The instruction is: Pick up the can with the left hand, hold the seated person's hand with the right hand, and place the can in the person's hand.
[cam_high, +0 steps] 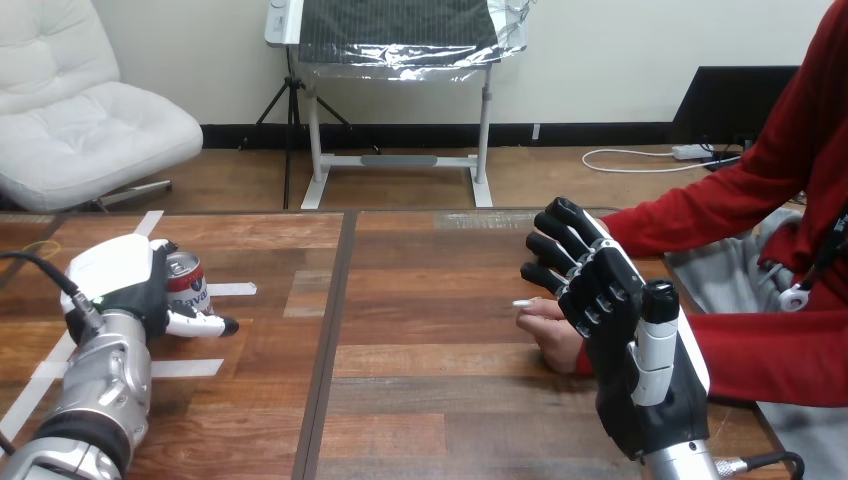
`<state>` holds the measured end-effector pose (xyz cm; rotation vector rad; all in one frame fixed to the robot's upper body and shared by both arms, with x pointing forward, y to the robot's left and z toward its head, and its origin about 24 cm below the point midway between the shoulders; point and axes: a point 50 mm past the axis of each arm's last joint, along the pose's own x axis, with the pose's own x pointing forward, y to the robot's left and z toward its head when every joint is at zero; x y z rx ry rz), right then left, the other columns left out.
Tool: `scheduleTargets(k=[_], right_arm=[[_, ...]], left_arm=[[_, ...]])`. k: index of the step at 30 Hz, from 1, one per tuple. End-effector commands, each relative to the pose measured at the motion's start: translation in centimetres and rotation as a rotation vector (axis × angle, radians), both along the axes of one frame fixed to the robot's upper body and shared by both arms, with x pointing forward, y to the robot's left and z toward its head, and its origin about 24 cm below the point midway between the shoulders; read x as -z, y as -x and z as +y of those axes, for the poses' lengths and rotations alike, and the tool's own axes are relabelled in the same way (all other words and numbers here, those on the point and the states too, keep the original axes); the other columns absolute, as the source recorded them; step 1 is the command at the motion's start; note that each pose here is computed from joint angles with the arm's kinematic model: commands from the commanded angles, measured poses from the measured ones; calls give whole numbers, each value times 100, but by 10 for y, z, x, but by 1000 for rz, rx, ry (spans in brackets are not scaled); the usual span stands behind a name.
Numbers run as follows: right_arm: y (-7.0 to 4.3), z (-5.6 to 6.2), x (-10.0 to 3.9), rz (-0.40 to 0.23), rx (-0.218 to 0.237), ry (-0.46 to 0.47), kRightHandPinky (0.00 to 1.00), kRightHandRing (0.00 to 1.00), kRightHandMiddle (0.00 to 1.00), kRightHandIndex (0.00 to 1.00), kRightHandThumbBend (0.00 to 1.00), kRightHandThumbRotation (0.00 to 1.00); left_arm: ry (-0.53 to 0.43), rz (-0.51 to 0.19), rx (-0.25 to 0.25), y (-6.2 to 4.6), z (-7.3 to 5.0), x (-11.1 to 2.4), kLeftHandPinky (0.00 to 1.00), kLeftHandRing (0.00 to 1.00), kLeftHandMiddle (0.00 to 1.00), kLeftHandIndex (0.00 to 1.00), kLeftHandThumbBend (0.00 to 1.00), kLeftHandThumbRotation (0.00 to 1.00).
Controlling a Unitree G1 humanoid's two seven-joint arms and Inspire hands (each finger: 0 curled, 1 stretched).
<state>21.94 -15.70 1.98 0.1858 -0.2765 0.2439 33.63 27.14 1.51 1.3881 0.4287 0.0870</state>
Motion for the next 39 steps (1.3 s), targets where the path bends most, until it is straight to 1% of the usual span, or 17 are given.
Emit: scheduleTargets(k=[1,4,13,18,20,22,25,26,30,31,33,34,35,39], right_arm=[[-9,3,-16,-85,2,-13,83,89,89,89,90,100],[-9,3,-15,-85,3,-15,82,88,89,89,91,100],[-9,3,-16,-86,3,-17,81,88,89,88,91,100],[-9,3,-16,-87,2,-19,81,88,89,89,90,100],[-9,3,-16,-88,2,-19,81,88,89,89,90,100],[-9,3,-16,-88,2,-19,81,88,89,89,90,100],[-9,3,-16,-89,1,-21,81,88,89,89,90,100],[-9,3,-16,-90,1,-21,81,88,89,89,90,100],[-9,3,-16,-90,2,-20,81,88,89,88,90,100],[-9,3,-16,-89,2,-19,81,88,89,88,90,100],[-9,3,-16,-89,1,-18,81,88,89,88,90,100],[-9,3,-16,-89,2,-17,81,88,89,88,90,100],[-9,3,-16,-89,3,-16,81,88,89,88,90,100],[-9,3,-16,-91,5,-17,81,88,89,88,90,100]], left_arm=[[-58,-108,41,-23,-8,-33,92,92,93,90,96,47],[-78,-106,47,-24,-9,-34,92,92,93,90,96,48],[-96,-102,52,-25,-11,-35,92,93,93,91,96,50],[-81,-106,54,-26,-12,-37,92,93,93,91,96,51],[-48,-117,50,-27,-12,-37,92,92,93,91,96,50],[-36,-121,48,-27,-12,-38,91,92,92,91,95,49],[38,-133,25,-27,-11,-38,91,92,92,91,95,47],[61,-137,18,-27,-11,-38,91,92,92,90,95,45],[131,-159,-1,-27,-11,-39,91,92,91,90,94,41],[167,-169,-14,-27,-11,-39,91,92,91,89,94,40],[207,-179,-27,-27,-11,-39,88,91,91,89,94,37],[244,-187,-40,-27,-11,-39,87,91,91,89,94,36],[267,-191,-48,-27,-11,-39,84,91,90,89,94,32],[360,-207,-82,-27,-10,-39,78,90,90,89,93,27]])
